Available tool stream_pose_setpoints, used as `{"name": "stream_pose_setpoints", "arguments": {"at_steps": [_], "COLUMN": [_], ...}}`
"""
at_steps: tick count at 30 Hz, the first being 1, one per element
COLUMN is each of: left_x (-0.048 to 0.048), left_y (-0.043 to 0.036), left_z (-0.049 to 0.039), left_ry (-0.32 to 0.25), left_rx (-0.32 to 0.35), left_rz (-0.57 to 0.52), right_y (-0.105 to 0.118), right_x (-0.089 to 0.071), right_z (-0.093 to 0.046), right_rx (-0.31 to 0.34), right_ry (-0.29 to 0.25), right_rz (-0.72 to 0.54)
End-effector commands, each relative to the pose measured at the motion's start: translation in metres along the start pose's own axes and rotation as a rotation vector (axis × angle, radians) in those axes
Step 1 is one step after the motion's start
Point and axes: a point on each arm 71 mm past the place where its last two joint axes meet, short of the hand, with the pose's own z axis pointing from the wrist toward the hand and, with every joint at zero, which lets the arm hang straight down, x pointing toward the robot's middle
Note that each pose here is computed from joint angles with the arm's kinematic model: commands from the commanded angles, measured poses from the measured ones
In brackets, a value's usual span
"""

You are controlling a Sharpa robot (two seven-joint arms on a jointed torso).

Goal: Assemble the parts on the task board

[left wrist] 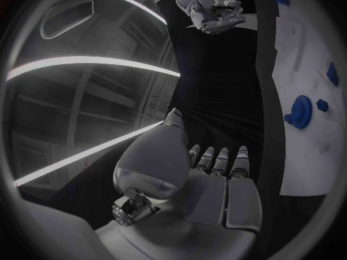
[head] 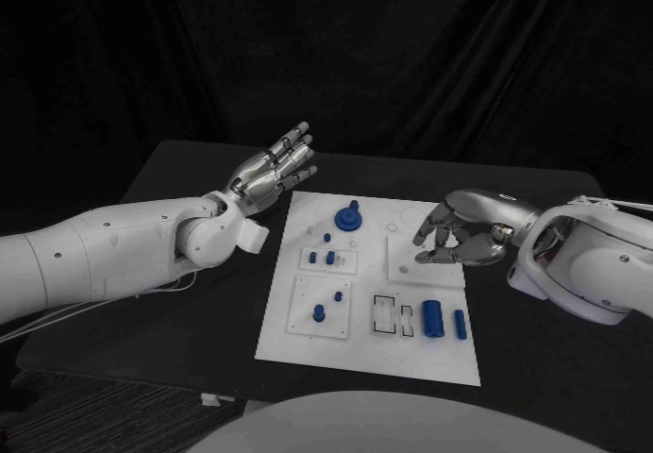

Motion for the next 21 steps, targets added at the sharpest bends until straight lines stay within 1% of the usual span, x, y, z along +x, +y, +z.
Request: {"name": "stream_pose_setpoints", "arguments": {"at_steps": [1,4,5,8,11,15,18,21], "left_x": [0.0013,0.0013,0.0012,0.0006,0.0000,-0.0001,0.0000,-0.0001], "left_y": [-0.0056,-0.0060,-0.0061,-0.0061,-0.0061,-0.0053,-0.0041,-0.0031], "left_z": [-0.0009,-0.0007,-0.0008,-0.0018,-0.0028,-0.0033,-0.0037,-0.0040], "left_ry": [0.005,-0.005,-0.008,-0.022,-0.032,-0.038,-0.035,-0.031], "left_rx": [0.082,0.093,0.096,0.110,0.122,0.121,0.114,0.106], "left_rz": [0.127,0.160,0.167,0.224,0.283,0.314,0.322,0.321], "right_y": [-0.023,-0.037,-0.040,-0.049,-0.054,-0.057,-0.059,-0.058], "right_x": [0.018,0.023,0.024,0.031,0.037,0.044,0.052,0.058], "right_z": [-0.010,-0.017,-0.018,-0.023,-0.025,-0.027,-0.029,-0.029], "right_rx": [0.206,0.301,0.322,0.411,0.475,0.522,0.557,0.574], "right_ry": [0.212,0.238,0.244,0.284,0.323,0.350,0.372,0.381], "right_rz": [0.151,0.168,0.170,0.168,0.158,0.153,0.150,0.129]}}
